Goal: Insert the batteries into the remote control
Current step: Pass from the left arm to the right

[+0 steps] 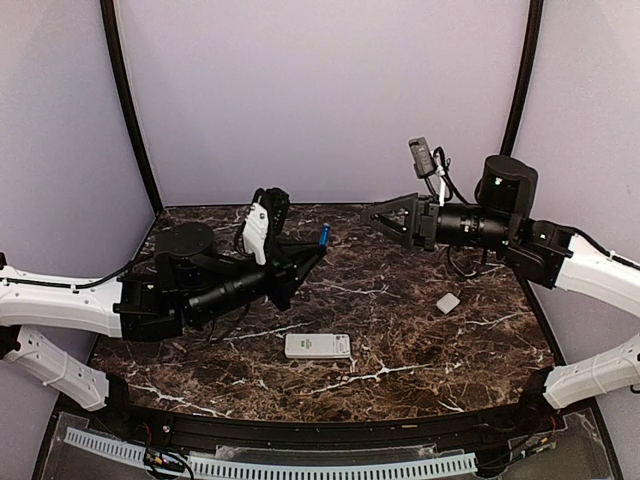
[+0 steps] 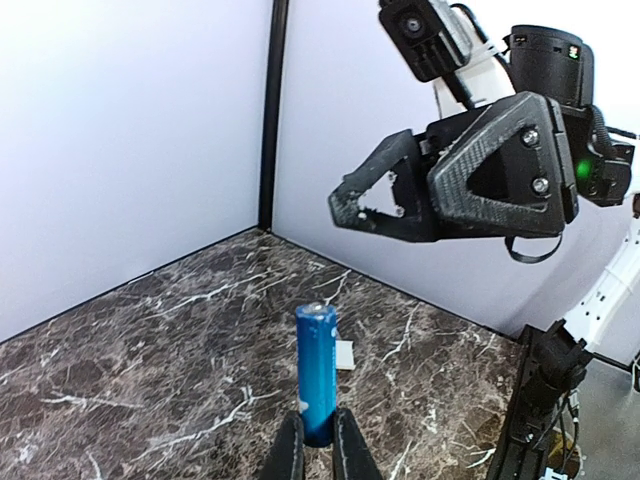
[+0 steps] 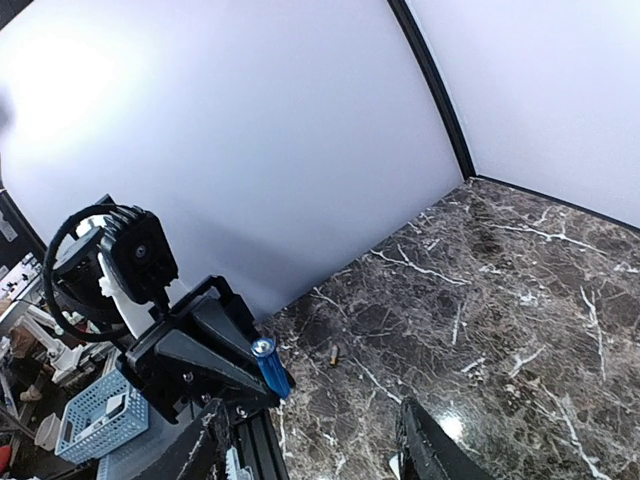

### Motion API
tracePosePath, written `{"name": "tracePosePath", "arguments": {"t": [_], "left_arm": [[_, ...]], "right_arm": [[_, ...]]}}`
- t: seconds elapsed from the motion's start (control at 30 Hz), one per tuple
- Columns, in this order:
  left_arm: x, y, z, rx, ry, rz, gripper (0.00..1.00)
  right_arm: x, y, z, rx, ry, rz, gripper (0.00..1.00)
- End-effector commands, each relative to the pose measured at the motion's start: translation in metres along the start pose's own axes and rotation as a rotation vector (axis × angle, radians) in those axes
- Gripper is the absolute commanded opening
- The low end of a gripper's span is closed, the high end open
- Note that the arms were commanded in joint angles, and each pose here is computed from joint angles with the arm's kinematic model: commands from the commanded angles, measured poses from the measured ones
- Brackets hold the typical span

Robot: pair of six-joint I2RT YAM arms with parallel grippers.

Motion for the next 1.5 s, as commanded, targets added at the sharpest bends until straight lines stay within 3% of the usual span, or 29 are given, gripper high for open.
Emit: {"name": "tracePosePath", "arguments": {"t": [0.0, 0.67, 1.17, 1.27, 1.33, 1.37, 1.47], "left_arm": [[0.003, -0.019, -0.014, 0.015, 0.119, -0.116, 0.00], [0.003, -0.014, -0.014, 0.019, 0.110, -0.123, 0.00], [0.004, -0.010, -0.014, 0.030, 0.108, -0.112, 0.00], [0.004, -0.009, -0.013, 0.029, 0.108, -0.111, 0.00], [0.003, -0.007, -0.013, 0.031, 0.104, -0.105, 0.17], [0.002, -0.006, -0.012, 0.032, 0.101, -0.095, 0.38], [-0.004, -0.002, -0.010, 0.046, 0.097, -0.075, 0.68]], "right_arm": [[0.006, -0.008, 0.020, 0.012, -0.056, -0.062, 0.53], [0.045, 0.001, 0.032, -0.017, -0.081, -0.007, 0.37], [0.048, 0.006, 0.032, -0.026, -0.094, 0.038, 0.02], [0.047, 0.006, 0.033, -0.025, -0.092, 0.047, 0.00], [0.045, 0.005, 0.033, -0.022, -0.085, 0.052, 0.00], [0.043, 0.004, 0.033, -0.021, -0.078, 0.055, 0.00], [0.040, 0.002, 0.026, 0.009, -0.013, 0.084, 0.00]]}}
Point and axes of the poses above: each gripper's point midway between its finger pads, its own x axis out along the fingers, its own z axis along the line the jaws close on, y = z × x, the point moved 8 cm from there along -x, back along the fingers, and after that the axes turned 3 degrees about x, right-handed, at the moved point
